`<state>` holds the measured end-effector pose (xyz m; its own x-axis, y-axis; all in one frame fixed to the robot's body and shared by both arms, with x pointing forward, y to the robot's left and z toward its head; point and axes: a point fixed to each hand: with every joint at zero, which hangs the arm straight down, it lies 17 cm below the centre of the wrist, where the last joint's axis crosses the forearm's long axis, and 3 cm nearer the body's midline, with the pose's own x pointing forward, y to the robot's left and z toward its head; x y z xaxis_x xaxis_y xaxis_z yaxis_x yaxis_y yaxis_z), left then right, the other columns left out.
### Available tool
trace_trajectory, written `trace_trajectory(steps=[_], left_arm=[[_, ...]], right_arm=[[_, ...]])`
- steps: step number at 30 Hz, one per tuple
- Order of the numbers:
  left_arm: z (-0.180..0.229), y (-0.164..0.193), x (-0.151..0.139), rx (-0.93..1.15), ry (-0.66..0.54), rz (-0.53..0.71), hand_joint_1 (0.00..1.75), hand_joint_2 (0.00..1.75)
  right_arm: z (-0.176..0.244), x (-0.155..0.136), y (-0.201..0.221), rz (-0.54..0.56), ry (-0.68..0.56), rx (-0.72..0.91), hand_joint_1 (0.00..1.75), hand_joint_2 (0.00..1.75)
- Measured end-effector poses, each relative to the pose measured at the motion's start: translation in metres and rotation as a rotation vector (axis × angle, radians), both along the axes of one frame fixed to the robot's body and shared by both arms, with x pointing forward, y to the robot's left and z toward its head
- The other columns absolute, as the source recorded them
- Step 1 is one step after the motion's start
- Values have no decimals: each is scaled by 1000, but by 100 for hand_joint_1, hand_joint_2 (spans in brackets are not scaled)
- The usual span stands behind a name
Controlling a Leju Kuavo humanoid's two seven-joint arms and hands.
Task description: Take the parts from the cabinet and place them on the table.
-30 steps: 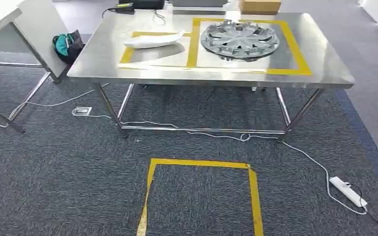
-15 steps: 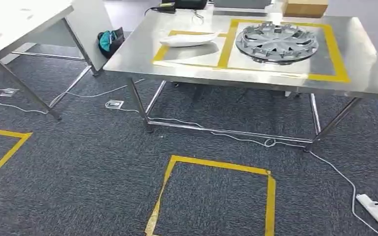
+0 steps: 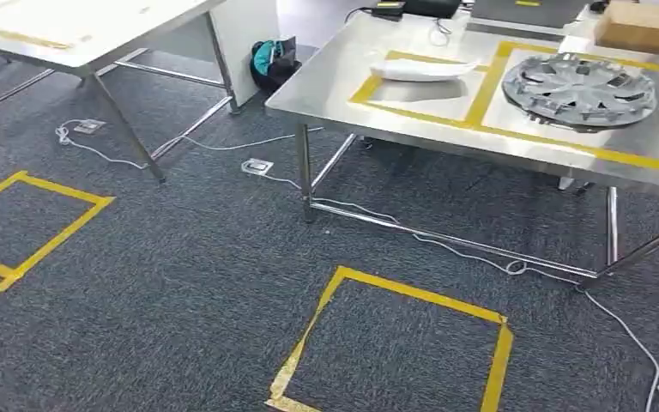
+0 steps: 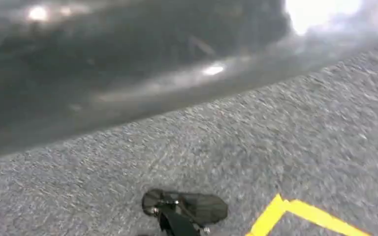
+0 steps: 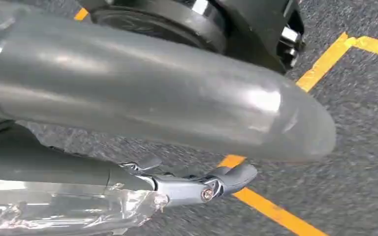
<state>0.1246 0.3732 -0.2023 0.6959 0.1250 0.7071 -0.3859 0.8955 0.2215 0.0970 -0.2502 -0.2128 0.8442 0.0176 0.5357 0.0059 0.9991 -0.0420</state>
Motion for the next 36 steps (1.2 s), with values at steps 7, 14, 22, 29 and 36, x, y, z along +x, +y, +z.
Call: trace_trajectory(steps=[7, 14, 22, 29, 36], left_arm=[[-4, -3, 1, -14, 2, 3, 0, 0], [-5, 3, 1, 5, 13, -15, 0, 0], [-8, 2, 2, 10, 20, -25, 0, 0], [-9, 3, 5, 15, 23, -35, 0, 0], [-10, 3, 6, 13, 24, -36, 0, 0]], right_arm=[[-1, -4, 2, 1, 8, 4, 0, 0], [-2, -3, 4, -1, 11, 7, 0, 0], [-4, -4, 5, 13, 20, -6, 0, 0], [-4, 7, 9, 41, -1, -12, 0, 0], [-8, -1, 11, 33, 17, -5, 0, 0]])
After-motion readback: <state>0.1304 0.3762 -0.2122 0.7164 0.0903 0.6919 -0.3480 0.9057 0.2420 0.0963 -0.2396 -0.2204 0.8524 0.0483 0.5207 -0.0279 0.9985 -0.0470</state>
